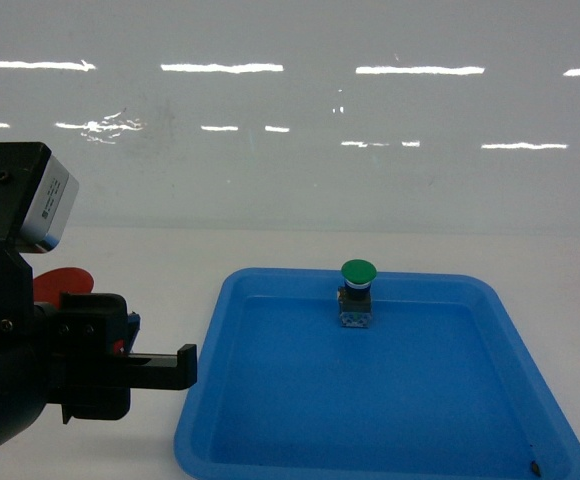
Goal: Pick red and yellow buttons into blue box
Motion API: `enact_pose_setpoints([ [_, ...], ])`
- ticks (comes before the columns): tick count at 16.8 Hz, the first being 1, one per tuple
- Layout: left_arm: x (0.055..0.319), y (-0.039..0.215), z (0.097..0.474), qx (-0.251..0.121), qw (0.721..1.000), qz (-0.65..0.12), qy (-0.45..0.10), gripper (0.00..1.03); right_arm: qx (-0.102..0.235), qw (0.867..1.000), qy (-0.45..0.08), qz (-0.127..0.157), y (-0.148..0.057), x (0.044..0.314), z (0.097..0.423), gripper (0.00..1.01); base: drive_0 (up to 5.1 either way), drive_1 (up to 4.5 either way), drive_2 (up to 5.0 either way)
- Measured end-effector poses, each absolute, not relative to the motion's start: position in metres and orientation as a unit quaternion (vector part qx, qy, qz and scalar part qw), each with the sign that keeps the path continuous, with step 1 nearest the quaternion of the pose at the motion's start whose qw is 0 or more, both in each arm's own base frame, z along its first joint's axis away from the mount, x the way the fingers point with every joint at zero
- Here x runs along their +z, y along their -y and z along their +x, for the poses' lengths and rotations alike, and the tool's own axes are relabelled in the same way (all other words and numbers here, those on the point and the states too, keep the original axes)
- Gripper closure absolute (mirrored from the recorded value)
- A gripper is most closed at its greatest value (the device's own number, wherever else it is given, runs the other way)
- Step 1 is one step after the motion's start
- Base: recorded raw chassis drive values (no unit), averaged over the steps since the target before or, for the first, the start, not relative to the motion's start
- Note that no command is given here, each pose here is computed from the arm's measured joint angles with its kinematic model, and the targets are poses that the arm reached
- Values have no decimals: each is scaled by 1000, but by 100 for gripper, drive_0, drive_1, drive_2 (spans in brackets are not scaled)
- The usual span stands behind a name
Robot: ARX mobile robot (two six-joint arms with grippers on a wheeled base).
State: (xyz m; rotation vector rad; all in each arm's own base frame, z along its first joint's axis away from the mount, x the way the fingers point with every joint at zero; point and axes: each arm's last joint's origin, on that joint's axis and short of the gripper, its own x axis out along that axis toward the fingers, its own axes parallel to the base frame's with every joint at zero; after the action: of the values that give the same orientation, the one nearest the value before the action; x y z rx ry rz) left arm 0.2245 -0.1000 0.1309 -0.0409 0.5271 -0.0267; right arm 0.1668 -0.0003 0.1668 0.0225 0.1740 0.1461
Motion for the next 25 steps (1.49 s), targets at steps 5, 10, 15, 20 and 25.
enact_pose_setpoints([
  [5,131,100,225,-12,965,-20,-261,78,73,993,-87,11,0,167,167,72,0,0,0],
  [10,131,99,225,-9,965,-20,-261,78,74,994,-85,11,0,167,167,72,287,-143,-143],
  [15,131,99,225,-8,965,-20,-261,78,73,993,-87,11,0,167,167,72,479,-239,-239],
  [20,131,99,225,-9,965,-20,-261,78,73,993,-87,11,0,167,167,72,479,-239,-239],
  [25,131,99,225,-10,965,-20,-261,78,73,993,-87,11,0,167,167,72,479,-239,-239],
])
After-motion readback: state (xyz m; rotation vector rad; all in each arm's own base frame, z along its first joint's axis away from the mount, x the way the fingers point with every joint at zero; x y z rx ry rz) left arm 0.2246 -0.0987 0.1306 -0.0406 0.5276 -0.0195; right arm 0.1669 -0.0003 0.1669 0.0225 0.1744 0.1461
